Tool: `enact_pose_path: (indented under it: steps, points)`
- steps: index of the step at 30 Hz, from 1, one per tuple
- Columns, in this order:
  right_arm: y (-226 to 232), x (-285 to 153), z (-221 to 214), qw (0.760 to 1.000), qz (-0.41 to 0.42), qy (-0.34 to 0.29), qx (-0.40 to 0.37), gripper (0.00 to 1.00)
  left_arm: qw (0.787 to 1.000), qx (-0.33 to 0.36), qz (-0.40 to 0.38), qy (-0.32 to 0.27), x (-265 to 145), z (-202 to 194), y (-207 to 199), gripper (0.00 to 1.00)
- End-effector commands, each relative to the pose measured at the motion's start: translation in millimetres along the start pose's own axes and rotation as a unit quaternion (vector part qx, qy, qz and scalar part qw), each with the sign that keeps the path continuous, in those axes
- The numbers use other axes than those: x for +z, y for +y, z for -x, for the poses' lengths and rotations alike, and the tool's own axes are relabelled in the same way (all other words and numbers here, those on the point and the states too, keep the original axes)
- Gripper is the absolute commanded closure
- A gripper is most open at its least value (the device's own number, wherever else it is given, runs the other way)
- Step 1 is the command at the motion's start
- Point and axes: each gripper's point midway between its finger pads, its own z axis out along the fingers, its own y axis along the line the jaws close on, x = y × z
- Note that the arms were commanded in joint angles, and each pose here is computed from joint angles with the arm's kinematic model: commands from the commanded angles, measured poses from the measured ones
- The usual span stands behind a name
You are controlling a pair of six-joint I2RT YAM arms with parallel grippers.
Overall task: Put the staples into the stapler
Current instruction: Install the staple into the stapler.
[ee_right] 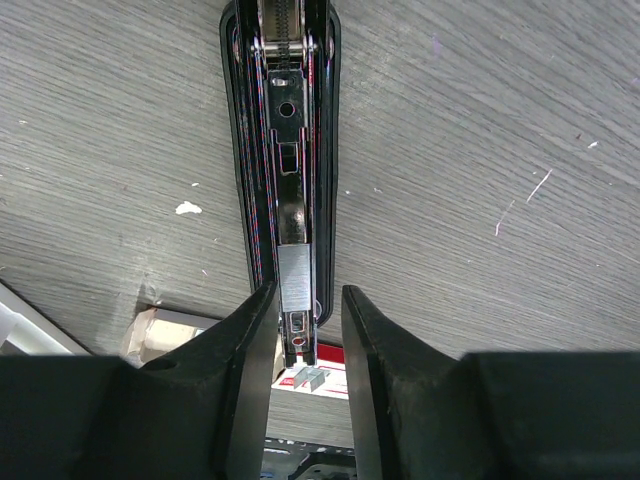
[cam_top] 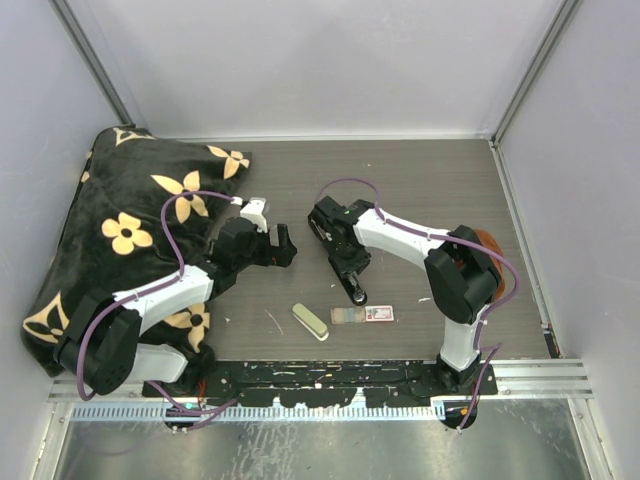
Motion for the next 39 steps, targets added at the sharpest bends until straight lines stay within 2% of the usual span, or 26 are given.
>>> enact_pose_path:
  steps: [1,7,11,17,23,31,39]
  points:
    - [1.5,-21.7,18.8,0.999,0.010,-0.039,0.000,0.62,0.999,0.006,-0.003,-0.031,-4.5,16.5,-2.3,0.02]
    - [1.3,-29.5,20.5,0.999,0.013,-0.050,0.008,0.58,0.999,0.007,-0.002,-0.032,-5.1,17.0,-1.9,0.01]
    - [0.3,-37.4,20.3,0.998,0.015,-0.062,0.024,0.63,0.999,0.007,0.003,-0.035,-5.3,15.9,0.8,0.01]
    - [0.9,-56.4,14.5,0.991,0.035,-0.109,0.072,0.65,0.999,0.009,0.016,-0.037,-4.9,11.9,7.3,0.01]
    - [2.6,-77.5,-2.2,0.971,0.075,-0.173,0.150,0.67,0.998,0.008,0.015,-0.057,-12.8,19.7,6.8,0.01]
    - [36.9,-82.6,-6.5,0.923,0.173,-0.239,0.247,0.53,0.997,0.009,0.021,-0.068,-18.1,22.3,9.2,0.02]
    - [37.2,-60.9,-5.8,0.928,0.134,-0.243,0.248,0.46,0.997,0.010,0.021,-0.069,-19.4,22.5,9.3,0.02]
